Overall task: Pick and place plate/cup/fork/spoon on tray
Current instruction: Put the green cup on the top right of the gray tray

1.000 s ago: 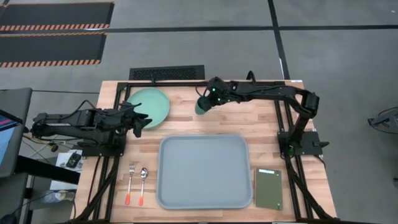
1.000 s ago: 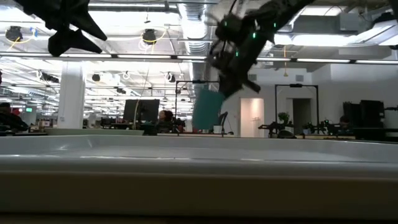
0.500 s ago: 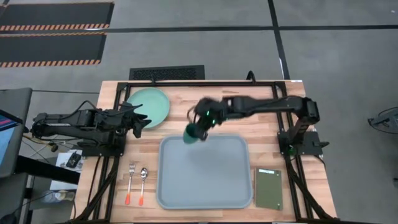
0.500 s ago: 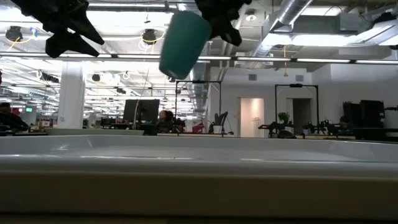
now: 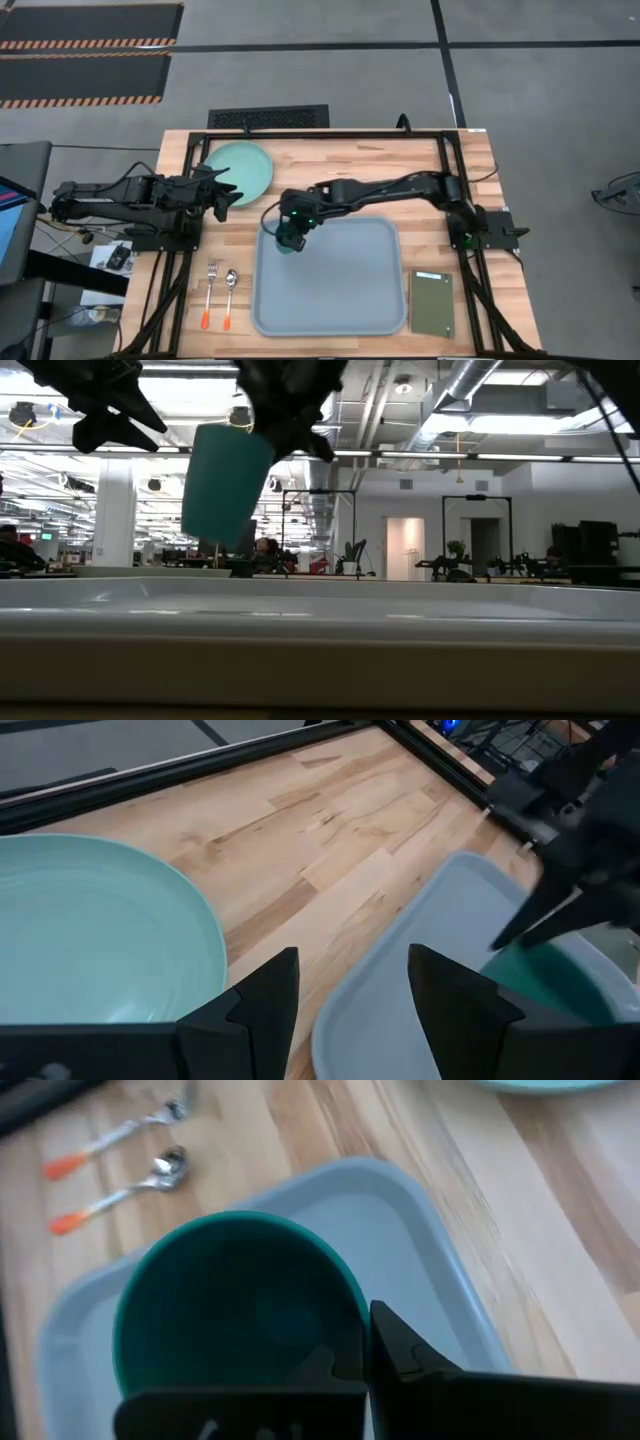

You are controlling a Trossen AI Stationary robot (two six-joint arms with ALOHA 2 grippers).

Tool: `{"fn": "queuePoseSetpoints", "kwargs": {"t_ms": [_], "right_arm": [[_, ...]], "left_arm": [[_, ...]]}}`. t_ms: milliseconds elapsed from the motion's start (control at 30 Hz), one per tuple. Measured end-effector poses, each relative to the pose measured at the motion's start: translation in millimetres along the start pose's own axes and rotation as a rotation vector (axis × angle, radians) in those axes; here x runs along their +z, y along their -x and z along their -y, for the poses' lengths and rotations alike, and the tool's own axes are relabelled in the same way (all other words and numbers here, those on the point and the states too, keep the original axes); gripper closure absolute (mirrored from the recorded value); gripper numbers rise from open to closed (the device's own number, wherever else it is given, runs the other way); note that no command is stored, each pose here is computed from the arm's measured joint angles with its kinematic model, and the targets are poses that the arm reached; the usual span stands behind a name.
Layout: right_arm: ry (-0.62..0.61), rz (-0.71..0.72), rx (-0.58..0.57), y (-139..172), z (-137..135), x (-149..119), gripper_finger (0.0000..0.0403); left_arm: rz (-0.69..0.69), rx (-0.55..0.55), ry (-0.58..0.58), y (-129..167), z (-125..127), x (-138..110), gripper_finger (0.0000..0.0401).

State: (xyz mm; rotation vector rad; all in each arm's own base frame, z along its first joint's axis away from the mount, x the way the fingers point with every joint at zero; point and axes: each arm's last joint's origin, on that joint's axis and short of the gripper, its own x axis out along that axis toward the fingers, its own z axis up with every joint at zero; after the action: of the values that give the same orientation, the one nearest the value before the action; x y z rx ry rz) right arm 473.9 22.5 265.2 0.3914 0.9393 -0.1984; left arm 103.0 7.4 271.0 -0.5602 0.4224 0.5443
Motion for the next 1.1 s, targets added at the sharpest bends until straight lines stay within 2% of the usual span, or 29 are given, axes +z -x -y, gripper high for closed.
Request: {"fn": "queuePoseSetpoints", "kwargs": {"t_ms": [300,600,800,1100], "right_arm": [[0.01,-0.037,-0.042,-34.4,4.3,12.3,0.0397],[-0.004,-0.013,-0.121,-38.3,16.5,17.5,0.0396],[-0.017,-0.012,-0.132,-38.4,23.5,20.2,0.0396],[-0.005,-0.051,-0.135,-57.0,19.0,10.6,0.0396]], "left_arm": [[-0.001,0.0,0.003,0.0,-0.1,-0.1,0.0224],[-0.001,0.001,0.002,0.0,-0.1,-0.1,0.0224],[0.002,0.004,-0.001,0.0,-0.2,0.0,0.0224],[0.016,0.02,-0.001,0.0,-0.6,0.4,0.0224]]}}
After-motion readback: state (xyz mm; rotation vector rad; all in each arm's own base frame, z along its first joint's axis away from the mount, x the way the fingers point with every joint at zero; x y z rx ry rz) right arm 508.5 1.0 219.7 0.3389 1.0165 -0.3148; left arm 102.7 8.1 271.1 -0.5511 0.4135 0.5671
